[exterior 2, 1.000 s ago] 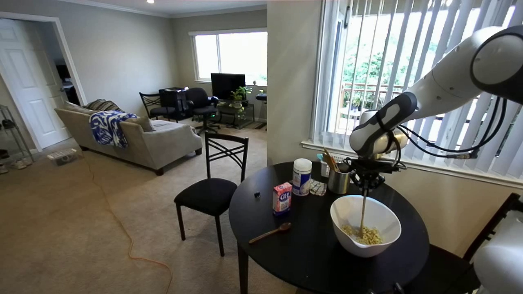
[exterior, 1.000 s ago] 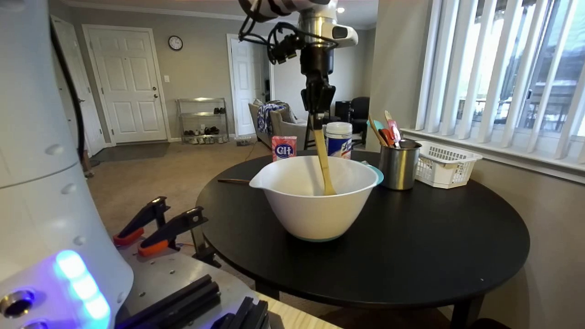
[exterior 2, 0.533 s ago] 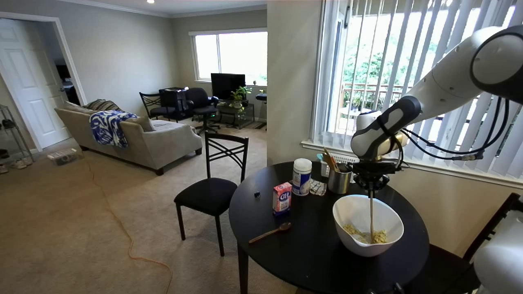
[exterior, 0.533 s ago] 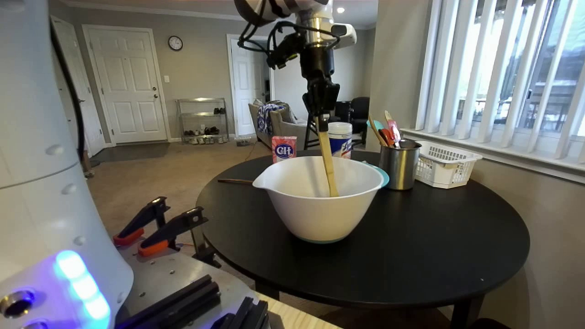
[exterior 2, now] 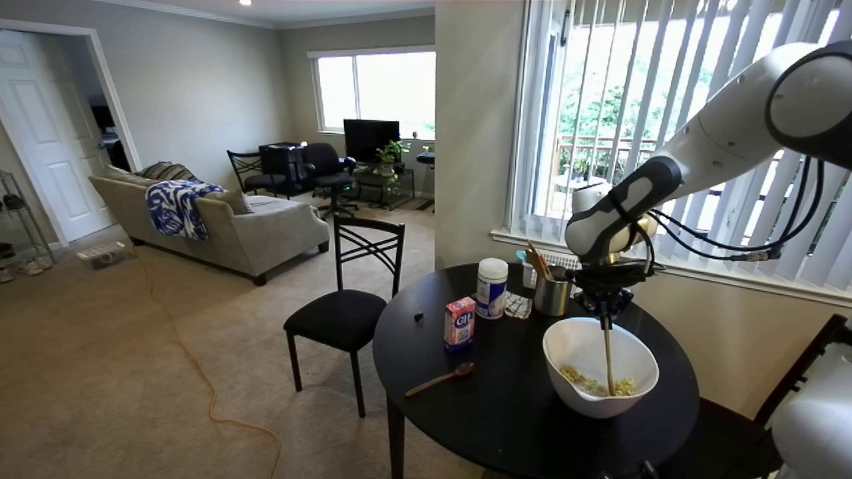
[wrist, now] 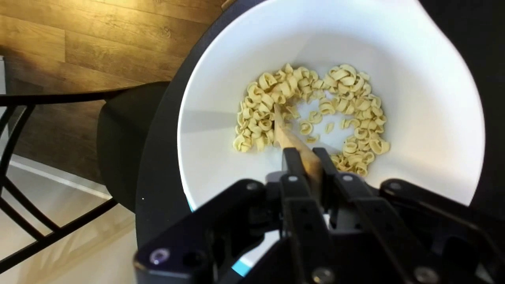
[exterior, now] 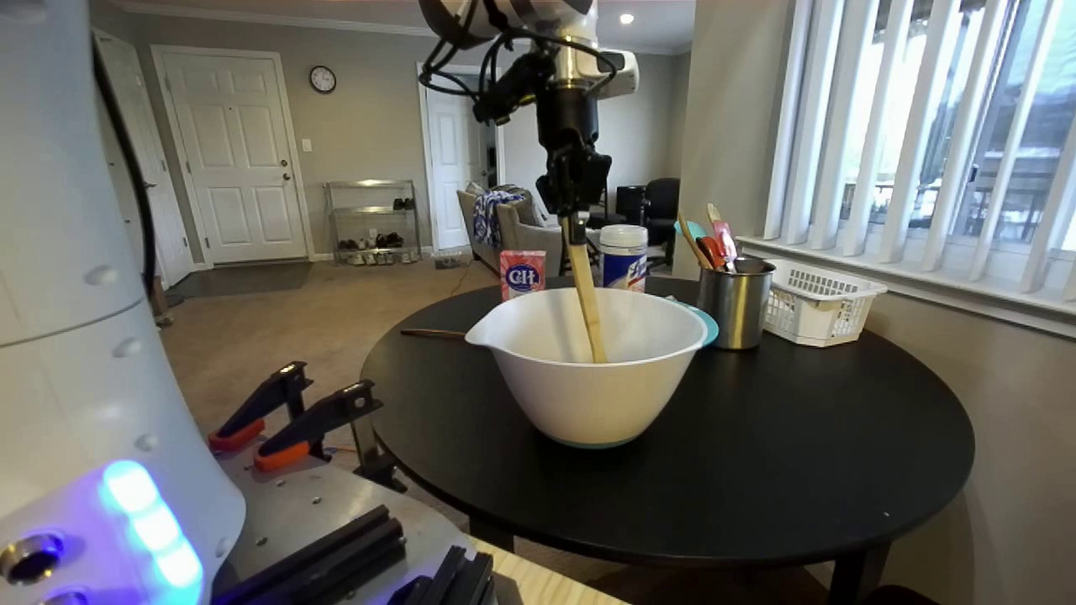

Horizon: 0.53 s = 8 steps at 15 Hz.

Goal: Use the wooden fork to stir in the bowl

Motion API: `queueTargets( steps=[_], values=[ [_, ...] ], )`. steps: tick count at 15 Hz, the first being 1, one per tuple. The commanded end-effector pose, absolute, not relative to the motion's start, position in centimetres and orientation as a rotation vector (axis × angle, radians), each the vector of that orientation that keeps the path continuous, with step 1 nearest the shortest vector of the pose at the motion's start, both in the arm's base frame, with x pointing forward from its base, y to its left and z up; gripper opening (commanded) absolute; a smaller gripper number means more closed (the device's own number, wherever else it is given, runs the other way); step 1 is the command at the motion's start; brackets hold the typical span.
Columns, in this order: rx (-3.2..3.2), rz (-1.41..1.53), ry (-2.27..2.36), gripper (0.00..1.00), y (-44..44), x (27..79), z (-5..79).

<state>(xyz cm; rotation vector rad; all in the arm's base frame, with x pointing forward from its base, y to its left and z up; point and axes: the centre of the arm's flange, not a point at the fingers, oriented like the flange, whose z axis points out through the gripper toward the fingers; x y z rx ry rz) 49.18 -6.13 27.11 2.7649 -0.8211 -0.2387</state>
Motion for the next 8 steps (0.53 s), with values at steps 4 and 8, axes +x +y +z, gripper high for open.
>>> queueTargets(
  steps=[4, 8],
  values=[
    [2.715, -0.498, -0.869, 0.03, -4.7, 48.9, 27.5],
    [2.738, -0.596, -0.942, 0.03, -4.1, 49.0, 27.9]
  ],
)
